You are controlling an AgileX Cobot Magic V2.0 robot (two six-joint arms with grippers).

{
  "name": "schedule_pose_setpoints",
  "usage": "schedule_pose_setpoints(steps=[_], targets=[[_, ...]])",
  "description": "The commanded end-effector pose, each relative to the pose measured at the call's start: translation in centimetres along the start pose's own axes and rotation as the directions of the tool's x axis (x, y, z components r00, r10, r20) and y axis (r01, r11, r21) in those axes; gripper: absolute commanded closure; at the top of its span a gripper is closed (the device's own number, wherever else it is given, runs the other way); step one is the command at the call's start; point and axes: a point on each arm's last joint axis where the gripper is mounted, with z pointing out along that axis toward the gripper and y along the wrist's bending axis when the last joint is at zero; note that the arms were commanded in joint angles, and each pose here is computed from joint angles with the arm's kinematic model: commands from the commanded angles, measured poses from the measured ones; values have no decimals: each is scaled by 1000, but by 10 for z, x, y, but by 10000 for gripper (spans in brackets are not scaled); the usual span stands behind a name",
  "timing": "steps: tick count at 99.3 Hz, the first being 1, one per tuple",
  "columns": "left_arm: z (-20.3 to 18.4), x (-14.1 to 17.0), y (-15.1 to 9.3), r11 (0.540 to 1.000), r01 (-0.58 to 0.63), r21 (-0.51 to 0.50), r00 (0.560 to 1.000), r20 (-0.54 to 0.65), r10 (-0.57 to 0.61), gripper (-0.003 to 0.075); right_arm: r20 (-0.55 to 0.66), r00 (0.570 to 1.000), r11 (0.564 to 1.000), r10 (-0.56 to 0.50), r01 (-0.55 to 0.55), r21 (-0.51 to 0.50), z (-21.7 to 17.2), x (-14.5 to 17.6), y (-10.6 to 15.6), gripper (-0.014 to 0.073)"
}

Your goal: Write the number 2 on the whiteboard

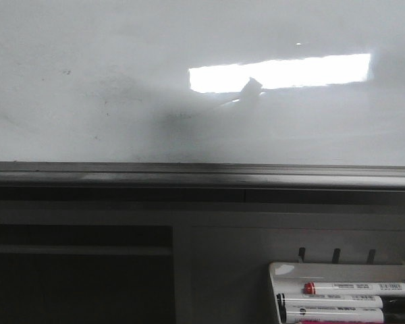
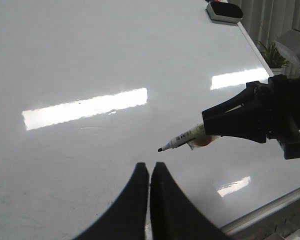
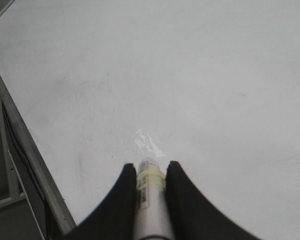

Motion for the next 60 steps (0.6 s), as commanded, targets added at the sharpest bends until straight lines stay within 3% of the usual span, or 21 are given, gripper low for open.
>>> schedule_pose_setpoints(steps=[1,60], targets=[[0,-13,1,1000,27,-14,996,85,-25,741,60,998,998,-18,14,58,-2,-18,-14,666],[0,-13,1,1000,26,-13,996,81,-25,741,-55,998,997,-11,15,70,33,4,-32,666]])
